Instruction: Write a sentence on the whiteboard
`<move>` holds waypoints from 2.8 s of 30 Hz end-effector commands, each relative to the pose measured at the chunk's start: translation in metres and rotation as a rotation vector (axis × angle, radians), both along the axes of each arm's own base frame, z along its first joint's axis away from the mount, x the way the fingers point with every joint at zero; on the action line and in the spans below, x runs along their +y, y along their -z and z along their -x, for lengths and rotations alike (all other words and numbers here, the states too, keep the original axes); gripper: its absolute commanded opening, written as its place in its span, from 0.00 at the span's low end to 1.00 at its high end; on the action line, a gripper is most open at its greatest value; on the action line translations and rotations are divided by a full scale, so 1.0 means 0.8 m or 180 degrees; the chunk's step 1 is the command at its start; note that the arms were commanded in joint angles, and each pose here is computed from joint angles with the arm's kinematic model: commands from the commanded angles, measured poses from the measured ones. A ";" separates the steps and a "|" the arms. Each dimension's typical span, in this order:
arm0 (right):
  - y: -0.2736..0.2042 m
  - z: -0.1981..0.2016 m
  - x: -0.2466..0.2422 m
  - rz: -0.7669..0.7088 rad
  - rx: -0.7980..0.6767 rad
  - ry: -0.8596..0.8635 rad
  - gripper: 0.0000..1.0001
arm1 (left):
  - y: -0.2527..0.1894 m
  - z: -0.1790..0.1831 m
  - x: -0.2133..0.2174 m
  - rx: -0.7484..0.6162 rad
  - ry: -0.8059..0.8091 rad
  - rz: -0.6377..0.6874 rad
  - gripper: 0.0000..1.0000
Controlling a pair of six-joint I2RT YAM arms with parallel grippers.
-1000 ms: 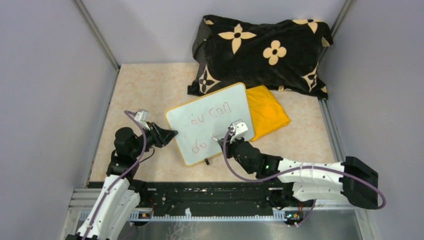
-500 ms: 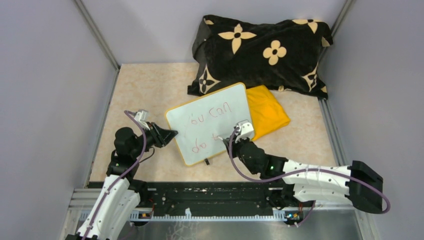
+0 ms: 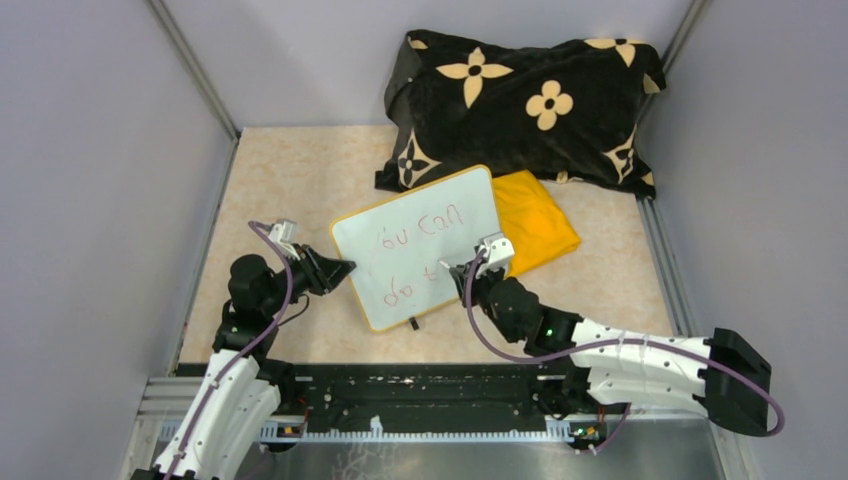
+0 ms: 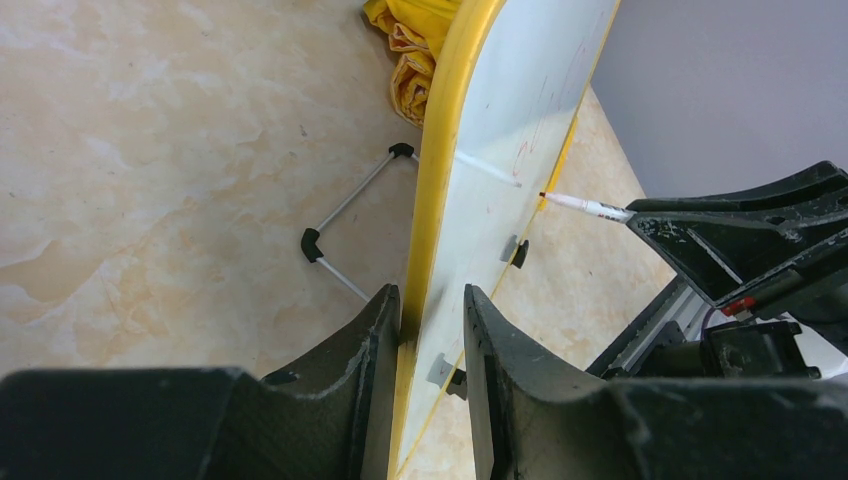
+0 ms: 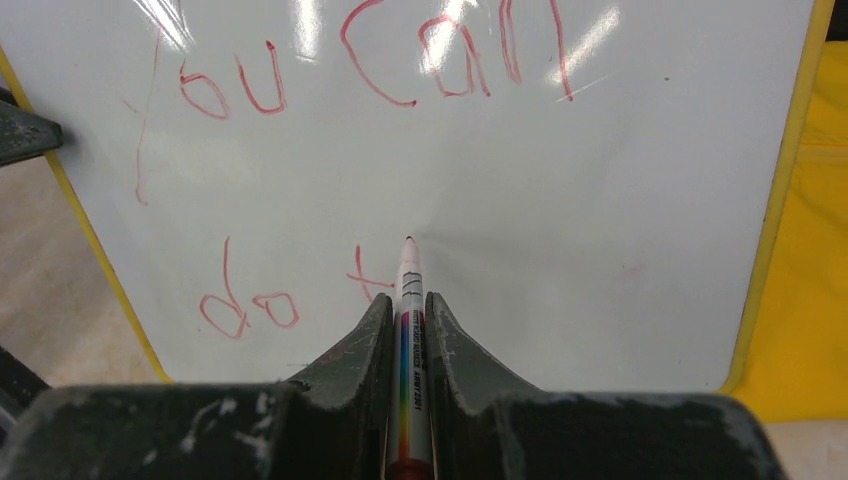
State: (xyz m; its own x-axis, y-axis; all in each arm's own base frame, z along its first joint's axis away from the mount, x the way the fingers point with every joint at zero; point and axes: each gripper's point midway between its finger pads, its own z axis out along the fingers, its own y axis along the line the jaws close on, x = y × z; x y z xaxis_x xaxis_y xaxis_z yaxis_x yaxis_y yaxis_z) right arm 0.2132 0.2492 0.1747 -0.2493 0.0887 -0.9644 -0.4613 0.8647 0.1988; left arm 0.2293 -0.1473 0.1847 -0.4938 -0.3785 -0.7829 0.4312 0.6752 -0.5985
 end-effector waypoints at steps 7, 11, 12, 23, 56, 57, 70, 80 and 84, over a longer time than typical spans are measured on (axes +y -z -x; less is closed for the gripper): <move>-0.058 -0.022 0.020 -0.0310 -0.0241 -0.0039 0.00 | -0.009 0.003 -0.004 -0.0110 0.0072 0.0046 0.36; -0.055 -0.022 0.022 -0.0300 -0.0227 -0.0050 0.00 | -0.009 0.003 -0.004 -0.0112 0.0075 0.0047 0.36; -0.054 -0.022 0.022 -0.0295 -0.0222 -0.0050 0.00 | -0.010 0.003 -0.004 -0.0113 0.0073 0.0049 0.36; -0.023 -0.022 0.018 -0.0182 -0.0042 0.0001 0.00 | -0.010 0.003 -0.004 -0.0113 0.0072 0.0051 0.36; 0.052 0.010 -0.008 -0.0050 0.0435 -0.0072 0.00 | -0.006 0.002 -0.006 -0.0077 0.0097 0.0050 0.36; 0.051 0.010 -0.007 -0.0055 0.0431 -0.0072 0.00 | -0.006 0.001 -0.006 -0.0075 0.0096 0.0049 0.36; 0.011 -0.005 0.008 -0.0143 0.0219 -0.0056 0.00 | -0.006 0.002 -0.006 -0.0077 0.0105 0.0051 0.36; -0.010 -0.015 0.007 -0.0141 0.0064 0.0015 0.00 | -0.007 0.002 -0.006 -0.0085 0.0096 0.0054 0.36; -0.014 -0.017 0.004 -0.0128 0.0018 0.0053 0.00 | -0.007 0.002 -0.006 -0.0088 0.0099 0.0056 0.36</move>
